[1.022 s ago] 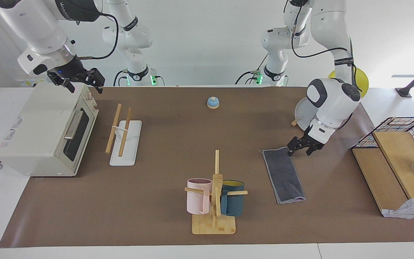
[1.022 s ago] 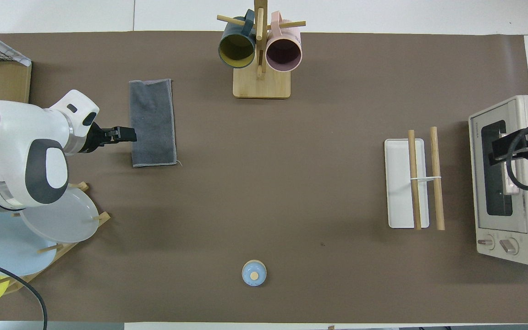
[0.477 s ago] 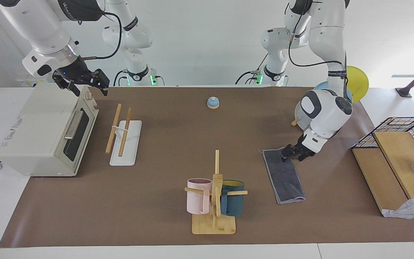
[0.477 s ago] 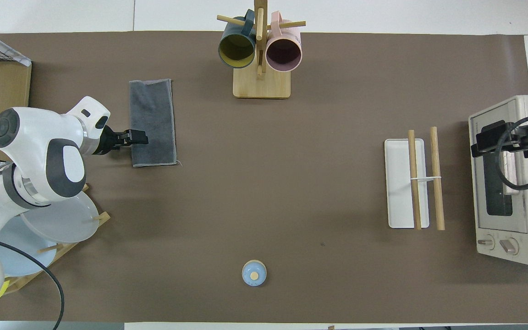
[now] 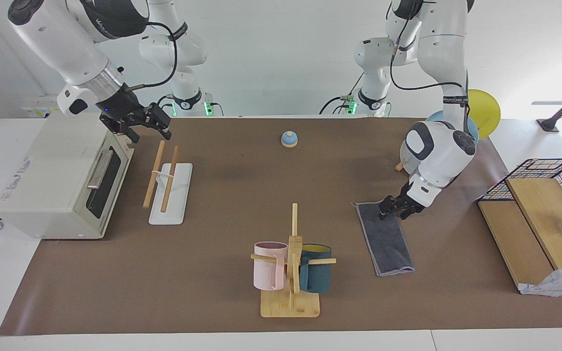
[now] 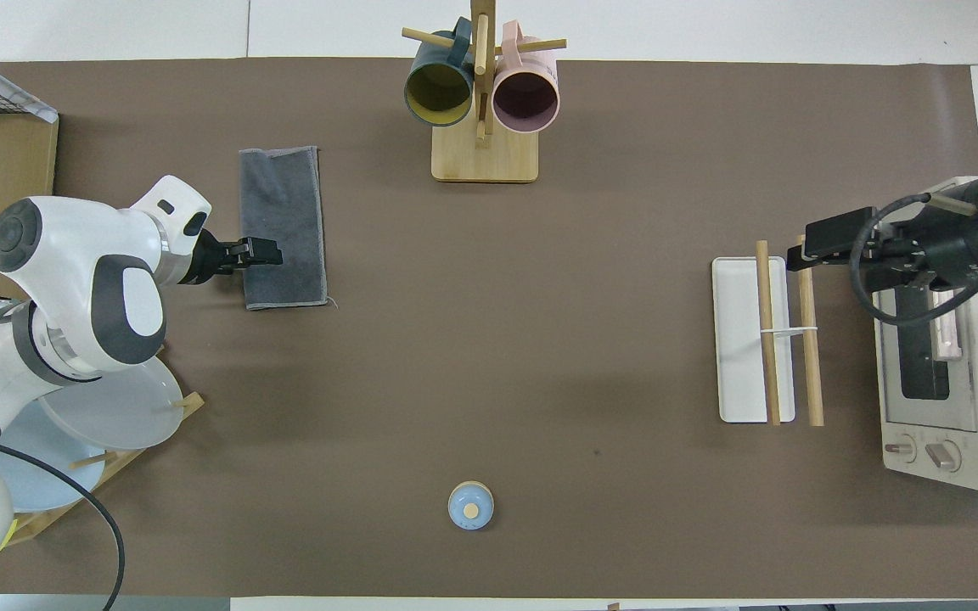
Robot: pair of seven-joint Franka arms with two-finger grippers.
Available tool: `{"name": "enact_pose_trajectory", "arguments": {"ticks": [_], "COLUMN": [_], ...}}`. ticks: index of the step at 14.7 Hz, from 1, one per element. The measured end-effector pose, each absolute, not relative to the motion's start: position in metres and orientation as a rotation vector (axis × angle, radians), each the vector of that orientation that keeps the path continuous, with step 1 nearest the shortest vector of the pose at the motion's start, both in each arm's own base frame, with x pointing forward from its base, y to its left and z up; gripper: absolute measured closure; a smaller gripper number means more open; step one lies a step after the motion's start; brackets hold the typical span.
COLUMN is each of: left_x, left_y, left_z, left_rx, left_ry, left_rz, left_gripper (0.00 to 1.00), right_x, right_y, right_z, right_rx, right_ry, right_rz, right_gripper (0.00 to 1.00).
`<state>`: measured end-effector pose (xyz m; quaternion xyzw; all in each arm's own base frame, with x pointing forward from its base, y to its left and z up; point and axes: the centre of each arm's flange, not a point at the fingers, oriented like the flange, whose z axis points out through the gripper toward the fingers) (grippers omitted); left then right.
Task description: Fold towel and hang on rack
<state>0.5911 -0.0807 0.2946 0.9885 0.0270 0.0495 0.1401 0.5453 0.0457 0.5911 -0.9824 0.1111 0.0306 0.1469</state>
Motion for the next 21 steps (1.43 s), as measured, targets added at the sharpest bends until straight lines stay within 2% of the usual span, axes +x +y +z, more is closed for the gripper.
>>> {"name": "enact_pose_trajectory", "arguments": {"ticks": [3, 8, 10, 13, 16, 21], "left_x": [0.593, 0.597, 0.598, 0.599, 0.600, 0.602], "left_y": [-0.085, -0.089, -0.089, -0.089, -0.091, -0.090], "left_z": [0.298, 0.296, 0.294, 0.289, 0.291, 0.292], "left_rx": [2.853, 2.850, 2.850, 2.851, 2.848, 2.843], "left_ry": [0.069, 0.063, 0.065, 0.066, 0.060, 0.084], "left_rz": [0.152, 0.157, 0.161, 0.159, 0.162, 0.141], "left_gripper": [0.19, 0.20, 0.24, 0.61, 0.93, 0.95], "right_x": [0.544, 0.544, 0.548, 0.550, 0.543, 0.529], "right_y": [0.090, 0.117, 0.119, 0.142, 0.190, 0.241], "right_z": [0.583, 0.566, 0.563, 0.558, 0.564, 0.566], "right_rx": [-2.744, -2.524, -2.388, -2.239, -2.162, -2.016], "right_ry": [0.491, 0.805, 0.929, 1.085, 1.191, 1.336], "right_rz": [0.114, 0.215, 0.241, 0.259, 0.258, 0.276], "right_gripper": [0.00, 0.00, 0.00, 0.00, 0.00, 0.00]}}
